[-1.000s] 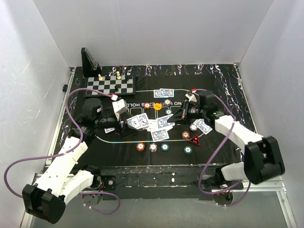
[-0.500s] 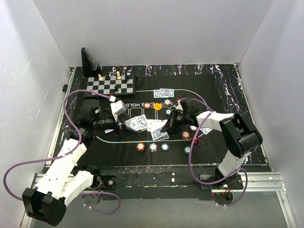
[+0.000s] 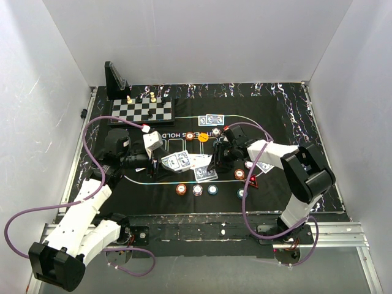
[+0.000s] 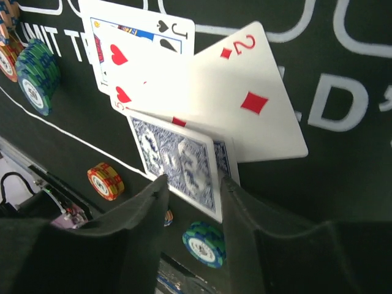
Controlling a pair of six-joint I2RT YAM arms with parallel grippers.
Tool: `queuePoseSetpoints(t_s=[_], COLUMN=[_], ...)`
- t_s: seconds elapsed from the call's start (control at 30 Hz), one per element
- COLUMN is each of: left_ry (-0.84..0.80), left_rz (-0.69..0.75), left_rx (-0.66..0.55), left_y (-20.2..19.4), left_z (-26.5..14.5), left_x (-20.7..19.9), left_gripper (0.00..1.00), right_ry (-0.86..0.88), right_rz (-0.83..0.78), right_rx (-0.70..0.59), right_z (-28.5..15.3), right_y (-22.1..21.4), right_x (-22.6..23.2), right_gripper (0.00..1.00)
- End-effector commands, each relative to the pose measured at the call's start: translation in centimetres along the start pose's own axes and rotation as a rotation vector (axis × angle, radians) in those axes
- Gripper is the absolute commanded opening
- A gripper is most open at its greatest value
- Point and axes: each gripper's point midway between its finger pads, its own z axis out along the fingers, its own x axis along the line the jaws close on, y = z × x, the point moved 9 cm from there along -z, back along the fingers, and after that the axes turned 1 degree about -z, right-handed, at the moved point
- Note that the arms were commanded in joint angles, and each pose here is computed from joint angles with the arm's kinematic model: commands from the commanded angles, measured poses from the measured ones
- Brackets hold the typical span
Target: Distribute texas hold em gaming equipment
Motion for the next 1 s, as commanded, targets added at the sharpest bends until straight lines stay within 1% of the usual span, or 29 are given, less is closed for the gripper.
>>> queuePoseSetpoints(t_s=[0.0, 0.07, 0.1, 0.17, 0.3, 0.4, 0.47, 0.67, 0.97], left_ry=[-0.02, -0.02, -0.02, -0.02, -0.027, -0.022, -0.02, -0.011, -0.013], left_rz=[0.041, 0.047, 0.043, 0.045, 0.049, 0.048, 0.051, 0.056, 0.05], left_rx=[-0.028, -0.03, -0.031, -0.031, -0.033, -0.03, -0.03, -0.028, -0.032], left_y=[1.0, 1.1, 1.1, 1.1, 1.3, 1.2, 1.2, 1.4, 1.5], left_z=[-0.4, -0.4, -0.5, -0.4, -0.4, -0.4, -0.4, -0.3, -0.1], left_x=[-0.4, -0.5, -0.5, -0.4, -0.5, -0.4, -0.4, 0.0, 0.2], left_gripper=[0.26, 0.27, 0.26, 0.27, 0.26, 0.27, 0.27, 0.27, 0.28], right_ry=[-0.088, -0.115, -0.133, -0.143, -0.061, -0.019, -0.02, -0.096, -0.107], right_rz=[-0.079, -0.097, -0.105, -0.129, -0.228, -0.303, -0.344, -0.417, -0.462], right_rx=[-0.113, -0.156, -0.17, -0.182, -0.236, -0.235, -0.223, -0.149, -0.093], right_z=[-3.7, -5.4, -6.2, -7.8, -10.9, -12.1, -12.4, -11.6, -10.7], right_y=[1.0, 1.4, 1.6, 1.9, 2.3, 1.6, 1.0, -1.7, -3.6], right_x=[2.0, 3.0, 3.4, 4.6, 9.1, 12.3, 13.8, 15.4, 17.0], right_gripper=[0.54, 0.67, 0.72, 0.74, 0.75, 0.75, 0.75, 0.74, 0.71])
